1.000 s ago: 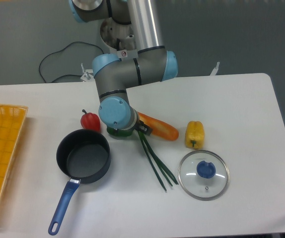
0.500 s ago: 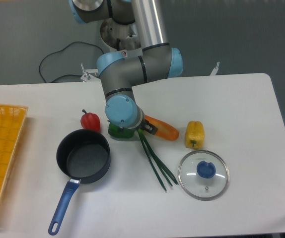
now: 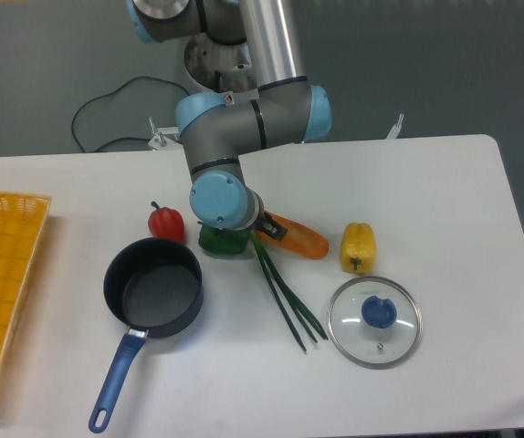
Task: Pick up the green onion
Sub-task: 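Close the gripper on the green onion stalks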
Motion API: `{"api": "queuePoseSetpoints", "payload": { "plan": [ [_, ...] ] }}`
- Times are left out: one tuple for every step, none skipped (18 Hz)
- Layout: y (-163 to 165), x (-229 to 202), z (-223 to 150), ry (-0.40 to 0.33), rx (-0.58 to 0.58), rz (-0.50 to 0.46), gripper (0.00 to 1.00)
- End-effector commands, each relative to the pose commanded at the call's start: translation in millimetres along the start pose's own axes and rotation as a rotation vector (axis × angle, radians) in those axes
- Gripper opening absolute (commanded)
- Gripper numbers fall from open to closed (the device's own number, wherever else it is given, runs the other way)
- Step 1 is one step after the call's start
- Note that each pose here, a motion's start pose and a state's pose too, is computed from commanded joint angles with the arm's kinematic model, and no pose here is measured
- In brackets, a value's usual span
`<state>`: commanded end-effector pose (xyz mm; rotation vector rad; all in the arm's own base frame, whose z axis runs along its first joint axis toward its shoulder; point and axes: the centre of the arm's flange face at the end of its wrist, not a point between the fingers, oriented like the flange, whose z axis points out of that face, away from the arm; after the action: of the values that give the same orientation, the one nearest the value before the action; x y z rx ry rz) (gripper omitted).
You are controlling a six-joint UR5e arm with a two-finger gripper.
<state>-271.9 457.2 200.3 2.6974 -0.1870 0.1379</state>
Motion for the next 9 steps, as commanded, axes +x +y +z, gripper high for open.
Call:
{"api": "queuePoseSetpoints", "payload": {
  "plan": [
    [-1.3, 0.9, 0.6, 0.005, 0.003, -0.001, 1.00],
    [-2.4, 1.6, 1.1, 0.007, 0.004, -0.010, 1.00],
    [-4.2, 3.3, 1.3, 0.005, 0.004, -0.021, 1.00],
    [-4.9, 3.3, -0.2, 0.003, 0.006, -0.038, 1.00],
    [-5.5, 4.0, -0.4, 0.003, 0.006, -0.050, 1.00],
    [-5.8, 3.9, 0.3, 0.004, 0.005, -0.051, 1.00],
    [-5.8, 3.9, 0.3, 0.004, 0.005, -0.051, 1.00],
    [-5.8, 3.9, 0.3, 0.004, 0.005, -0.050, 1.00],
    [-6.5, 4.9, 1.8, 0.007, 0.002, -0.047, 1.00]
  ]
}}
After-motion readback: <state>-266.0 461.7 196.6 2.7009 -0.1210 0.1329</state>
